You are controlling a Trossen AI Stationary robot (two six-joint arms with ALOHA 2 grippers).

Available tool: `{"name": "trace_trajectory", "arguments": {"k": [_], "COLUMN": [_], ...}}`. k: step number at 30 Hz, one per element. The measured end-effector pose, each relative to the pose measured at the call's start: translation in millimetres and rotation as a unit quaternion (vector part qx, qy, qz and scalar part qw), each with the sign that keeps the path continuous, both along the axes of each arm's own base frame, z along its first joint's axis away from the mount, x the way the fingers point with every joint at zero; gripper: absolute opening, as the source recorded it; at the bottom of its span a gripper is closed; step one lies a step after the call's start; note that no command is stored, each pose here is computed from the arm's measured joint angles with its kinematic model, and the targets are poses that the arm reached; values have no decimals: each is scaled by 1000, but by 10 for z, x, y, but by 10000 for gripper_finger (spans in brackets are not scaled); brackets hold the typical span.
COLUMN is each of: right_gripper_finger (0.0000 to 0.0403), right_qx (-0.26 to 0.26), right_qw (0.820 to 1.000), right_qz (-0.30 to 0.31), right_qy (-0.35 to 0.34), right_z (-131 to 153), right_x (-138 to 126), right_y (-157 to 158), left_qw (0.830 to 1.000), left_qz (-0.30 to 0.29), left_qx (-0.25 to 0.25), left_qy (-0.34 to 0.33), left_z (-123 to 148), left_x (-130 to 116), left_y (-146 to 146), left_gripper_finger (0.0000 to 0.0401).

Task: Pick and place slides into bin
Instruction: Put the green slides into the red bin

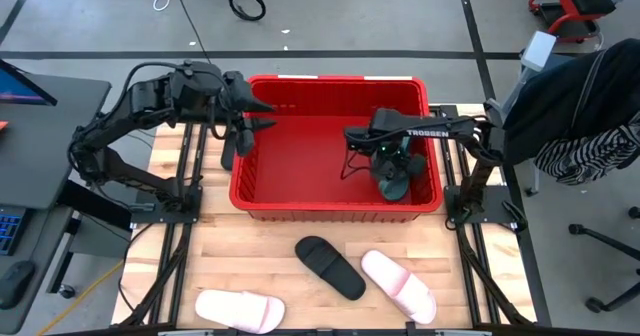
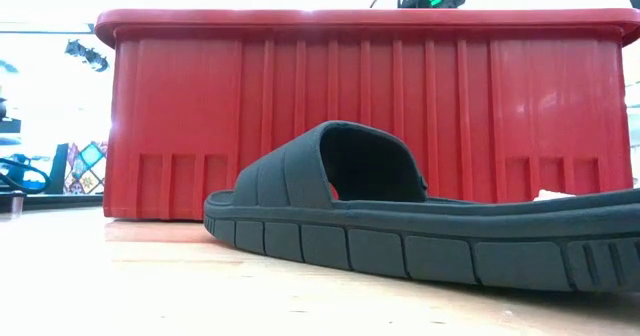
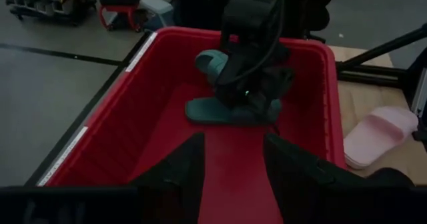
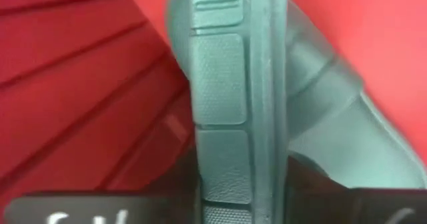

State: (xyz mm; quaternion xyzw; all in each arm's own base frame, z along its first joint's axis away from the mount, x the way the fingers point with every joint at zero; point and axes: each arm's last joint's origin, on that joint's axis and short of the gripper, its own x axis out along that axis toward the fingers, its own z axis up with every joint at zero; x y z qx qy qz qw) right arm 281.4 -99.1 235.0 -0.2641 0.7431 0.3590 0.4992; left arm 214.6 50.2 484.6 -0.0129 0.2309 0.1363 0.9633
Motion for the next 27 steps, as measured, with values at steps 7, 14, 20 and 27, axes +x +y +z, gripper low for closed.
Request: {"name": "trace_trajectory", "arguments": {"k": [7, 14, 20, 27], "right_gripper_finger": [160, 226, 292, 329], "right_qx": [-48, -62, -83, -70], "right_qw": [994, 986, 971, 903], "right_qz": [-75, -121, -188, -357], "right_qy": [-56, -95, -124, -230], "right_z": [45, 198, 299, 604], "right_x": [89, 129, 91, 1], "right_y": [-56, -75, -78, -46], "left_qw": [1000, 1000, 1000, 1000], "left_qz": [4, 6, 6, 6], "left_qx": [-9, -11, -12, -14], "left_qy": [-1, -1, 1, 10], "left_z": [-4, -4, -8, -25], "left_x": [2, 2, 0, -9], "left_y": [0, 0, 0, -2], "left_gripper_finger": [149, 149, 151, 140]}}
